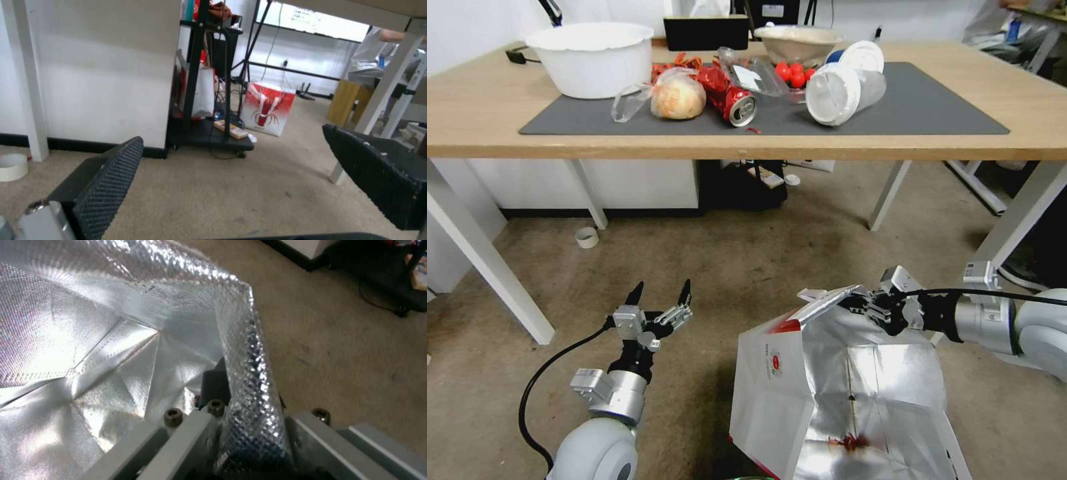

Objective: Pick up the food delivery bag from the floor and place it on the table.

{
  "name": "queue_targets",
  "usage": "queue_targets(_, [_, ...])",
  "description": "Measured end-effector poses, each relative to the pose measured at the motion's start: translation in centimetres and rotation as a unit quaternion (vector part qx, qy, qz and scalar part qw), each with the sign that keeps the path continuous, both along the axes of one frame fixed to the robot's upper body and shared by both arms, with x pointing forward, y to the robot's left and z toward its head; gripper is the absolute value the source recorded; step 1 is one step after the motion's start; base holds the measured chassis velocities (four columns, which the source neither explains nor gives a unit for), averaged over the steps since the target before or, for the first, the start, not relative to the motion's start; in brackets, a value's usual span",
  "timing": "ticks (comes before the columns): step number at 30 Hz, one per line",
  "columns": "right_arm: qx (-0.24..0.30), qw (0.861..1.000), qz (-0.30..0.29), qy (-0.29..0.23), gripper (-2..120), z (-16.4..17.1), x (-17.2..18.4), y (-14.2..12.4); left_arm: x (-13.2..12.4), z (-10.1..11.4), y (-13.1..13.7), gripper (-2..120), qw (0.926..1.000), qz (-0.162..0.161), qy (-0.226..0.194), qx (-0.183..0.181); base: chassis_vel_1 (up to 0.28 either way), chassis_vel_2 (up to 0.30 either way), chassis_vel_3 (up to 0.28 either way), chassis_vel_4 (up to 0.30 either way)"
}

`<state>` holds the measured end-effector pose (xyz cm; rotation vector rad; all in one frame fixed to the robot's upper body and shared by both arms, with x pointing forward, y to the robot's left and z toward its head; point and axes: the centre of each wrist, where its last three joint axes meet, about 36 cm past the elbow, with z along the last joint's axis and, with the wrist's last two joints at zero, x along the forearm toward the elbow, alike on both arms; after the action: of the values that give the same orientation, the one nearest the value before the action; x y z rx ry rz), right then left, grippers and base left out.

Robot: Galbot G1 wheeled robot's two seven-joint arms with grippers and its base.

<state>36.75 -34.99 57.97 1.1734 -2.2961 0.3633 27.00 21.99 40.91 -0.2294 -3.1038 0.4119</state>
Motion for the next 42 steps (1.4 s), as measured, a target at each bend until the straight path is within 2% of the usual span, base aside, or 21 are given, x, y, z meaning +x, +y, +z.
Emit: queue_targets(42, [0.021, 1.0, 0.01, 0.009, 0, 0.82, -0.05, 0.46, -0.24, 0.66, 0.64, 100, 1.0, -0.007, -0.002, 0.0, 0.0, 0.0, 0.0, 0.0])
